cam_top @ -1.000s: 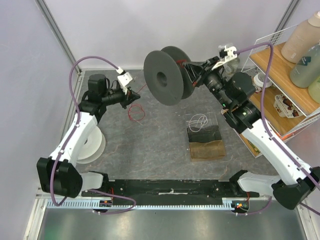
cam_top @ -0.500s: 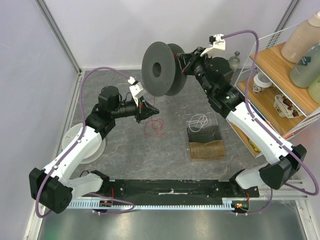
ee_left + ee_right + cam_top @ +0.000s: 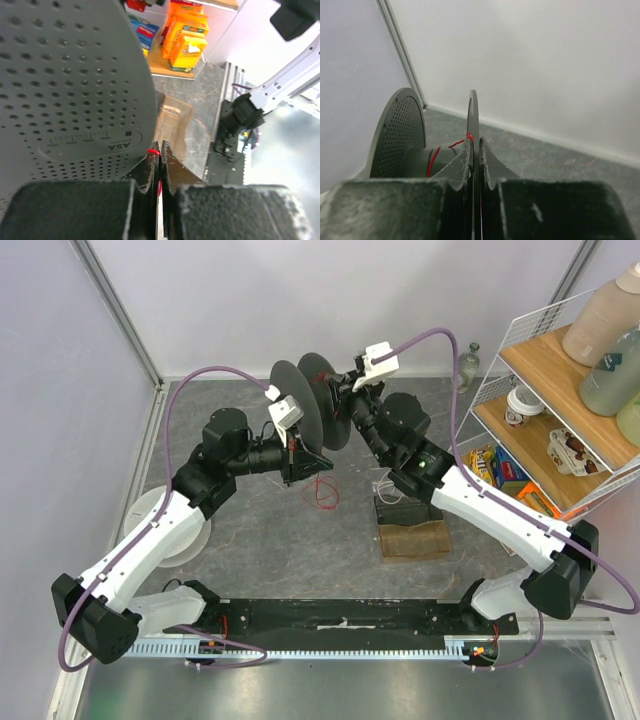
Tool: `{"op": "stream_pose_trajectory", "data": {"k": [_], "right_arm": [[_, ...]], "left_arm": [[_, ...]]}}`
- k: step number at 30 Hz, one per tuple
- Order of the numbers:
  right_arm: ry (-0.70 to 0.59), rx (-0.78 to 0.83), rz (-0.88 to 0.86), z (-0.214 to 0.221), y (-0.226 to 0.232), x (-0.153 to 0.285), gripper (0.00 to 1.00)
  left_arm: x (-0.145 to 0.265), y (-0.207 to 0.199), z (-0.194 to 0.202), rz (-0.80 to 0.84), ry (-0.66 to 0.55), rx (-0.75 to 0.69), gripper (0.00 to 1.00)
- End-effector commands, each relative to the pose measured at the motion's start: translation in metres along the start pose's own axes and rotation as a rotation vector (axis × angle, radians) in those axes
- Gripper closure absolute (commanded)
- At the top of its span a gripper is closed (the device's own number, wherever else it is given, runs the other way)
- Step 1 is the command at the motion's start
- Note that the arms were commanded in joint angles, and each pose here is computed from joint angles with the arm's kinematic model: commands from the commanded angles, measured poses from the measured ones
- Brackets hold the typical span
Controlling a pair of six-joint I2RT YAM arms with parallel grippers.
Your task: Wrap the cables
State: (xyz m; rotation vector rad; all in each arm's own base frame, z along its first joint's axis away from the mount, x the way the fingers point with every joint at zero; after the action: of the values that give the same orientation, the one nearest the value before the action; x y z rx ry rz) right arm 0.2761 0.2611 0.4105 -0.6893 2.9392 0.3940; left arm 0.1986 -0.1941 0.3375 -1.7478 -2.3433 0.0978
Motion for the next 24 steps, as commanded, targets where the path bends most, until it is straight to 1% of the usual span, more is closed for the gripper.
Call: {"op": "stream_pose_trajectory", "data": {"k": [1,5,7,9,11,13,14,16,17,19,21,23,24], "right_arm": [[-0.203,0.190,0.032,-0.024,-0.005,0.013,1.00],[-0.256,0.315,-0.007,-0.014,-0.009,0.030,1.00],[-0.301,0.418,-0.054,-0.013,-0.011,0.037,1.00],[-0.324,0.509,-0.066,-0.008,-0.013,0.043,1.00],[-0.332,0.550,-0.030,-0.009,-0.015,0.045,1.00],[-0.291,0.511,0.070,-0.013,-0.019,0.042,1.00],[-0.246,0.488,0.093,-0.016,-0.017,0.038,1.00],[-0.182,0.446,0.112,-0.017,-0.014,0.033,1.00],[-0.174,0.422,0.110,-0.016,-0.013,0.032,1.00],[-0.196,0.378,0.115,-0.013,-0.011,0.030,1.00],[-0.252,0.325,0.115,-0.014,-0.010,0.029,1.00],[-0.302,0.292,0.104,-0.024,-0.005,0.027,1.00],[-0.322,0.274,0.112,-0.032,-0.003,0.024,1.00]], "left_arm": [[0.006,-0.032,-0.049,0.152,-0.094,0.040,0.98],[0.015,-0.039,-0.064,0.127,-0.096,0.054,0.98],[0.019,-0.042,-0.066,0.115,-0.080,0.096,0.98],[0.023,-0.050,-0.068,0.168,-0.079,0.125,0.98],[0.028,-0.057,-0.067,0.215,-0.097,0.113,0.98],[0.034,-0.057,-0.064,0.163,-0.148,0.055,0.97],[0.034,-0.052,-0.063,0.092,-0.173,0.020,0.97],[0.033,-0.046,-0.061,0.040,-0.194,-0.036,0.98],[0.031,-0.044,-0.059,0.039,-0.187,-0.046,0.98],[0.026,-0.041,-0.051,0.083,-0.157,-0.094,0.94],[0.022,-0.037,-0.035,0.119,-0.134,-0.167,0.91],[0.020,-0.029,-0.016,0.088,-0.103,-0.217,0.88],[0.020,-0.025,-0.008,0.084,-0.085,-0.275,0.88]]}}
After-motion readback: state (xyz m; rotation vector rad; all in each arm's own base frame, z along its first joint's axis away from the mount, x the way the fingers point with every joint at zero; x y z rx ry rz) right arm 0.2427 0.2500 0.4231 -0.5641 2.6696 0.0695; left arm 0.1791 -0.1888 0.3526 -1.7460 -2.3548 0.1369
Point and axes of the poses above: each gripper's point midway between its finger pads, its own x axis back along the fingers, its own y axis along the line the jaws close on, z = x × y, the point moved 10 cm from there along x, back along the fingers, and after that the axes turned 4 degrees about -x, right-handed, at the moved point
